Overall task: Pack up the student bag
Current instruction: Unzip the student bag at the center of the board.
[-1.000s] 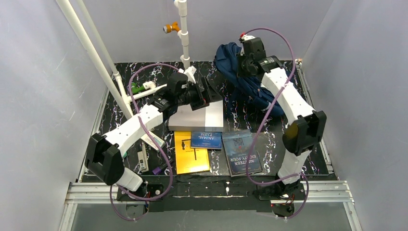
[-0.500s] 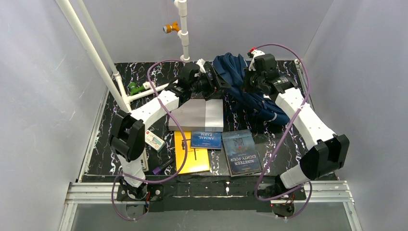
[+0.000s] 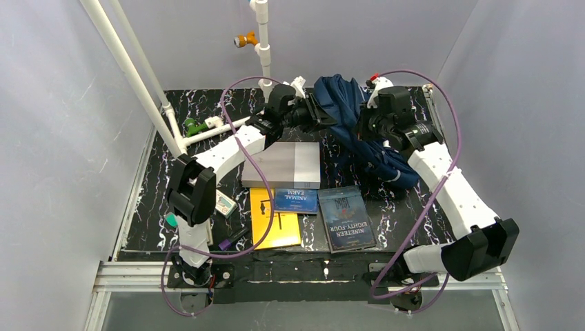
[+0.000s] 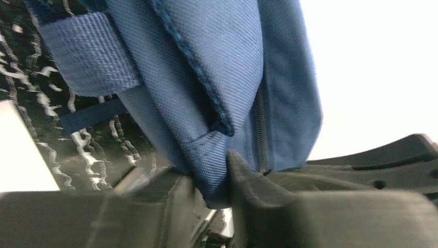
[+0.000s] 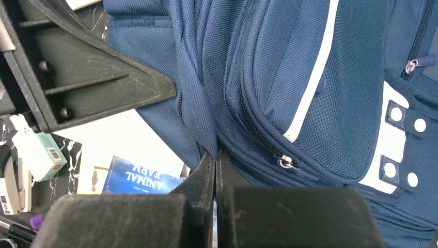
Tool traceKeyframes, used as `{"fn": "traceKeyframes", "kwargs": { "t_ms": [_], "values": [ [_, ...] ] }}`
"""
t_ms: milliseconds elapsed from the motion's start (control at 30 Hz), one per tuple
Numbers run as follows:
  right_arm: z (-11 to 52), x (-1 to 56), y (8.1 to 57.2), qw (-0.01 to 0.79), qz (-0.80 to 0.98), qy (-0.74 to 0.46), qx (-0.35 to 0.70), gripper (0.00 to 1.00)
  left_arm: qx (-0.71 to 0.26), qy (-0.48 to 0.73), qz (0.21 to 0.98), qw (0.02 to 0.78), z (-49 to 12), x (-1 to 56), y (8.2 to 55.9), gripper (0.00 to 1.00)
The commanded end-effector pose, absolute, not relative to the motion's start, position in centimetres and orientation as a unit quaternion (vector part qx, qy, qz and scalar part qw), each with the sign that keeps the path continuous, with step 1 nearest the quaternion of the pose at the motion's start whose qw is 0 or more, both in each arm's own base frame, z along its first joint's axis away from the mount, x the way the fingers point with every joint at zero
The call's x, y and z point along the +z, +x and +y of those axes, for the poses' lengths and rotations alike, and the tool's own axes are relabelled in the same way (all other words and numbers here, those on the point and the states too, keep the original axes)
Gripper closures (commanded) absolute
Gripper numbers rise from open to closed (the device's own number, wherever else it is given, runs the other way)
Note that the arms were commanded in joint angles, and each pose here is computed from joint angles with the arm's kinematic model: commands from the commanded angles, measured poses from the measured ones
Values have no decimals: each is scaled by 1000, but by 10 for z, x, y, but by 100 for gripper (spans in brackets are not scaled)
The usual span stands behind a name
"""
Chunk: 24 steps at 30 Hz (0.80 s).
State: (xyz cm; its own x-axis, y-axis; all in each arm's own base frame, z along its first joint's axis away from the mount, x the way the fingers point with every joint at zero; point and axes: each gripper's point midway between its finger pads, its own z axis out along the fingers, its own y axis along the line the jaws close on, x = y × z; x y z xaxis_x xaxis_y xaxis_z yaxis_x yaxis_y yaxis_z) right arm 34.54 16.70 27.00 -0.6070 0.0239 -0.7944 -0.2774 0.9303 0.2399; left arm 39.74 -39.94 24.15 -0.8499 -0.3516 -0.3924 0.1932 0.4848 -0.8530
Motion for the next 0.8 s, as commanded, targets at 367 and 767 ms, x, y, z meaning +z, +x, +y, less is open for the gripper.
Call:
{"fn": "traceKeyframes", "kwargs": {
  "t_ms": [367,767],
  "values": [
    [100,289,287,418,906,21,69,27,-619,-43,717,318,-421,345,367,100],
    [130,255,201,425,867,3,261,17,-654,-60,687,312,-425,383,360,100]
  ]
}}
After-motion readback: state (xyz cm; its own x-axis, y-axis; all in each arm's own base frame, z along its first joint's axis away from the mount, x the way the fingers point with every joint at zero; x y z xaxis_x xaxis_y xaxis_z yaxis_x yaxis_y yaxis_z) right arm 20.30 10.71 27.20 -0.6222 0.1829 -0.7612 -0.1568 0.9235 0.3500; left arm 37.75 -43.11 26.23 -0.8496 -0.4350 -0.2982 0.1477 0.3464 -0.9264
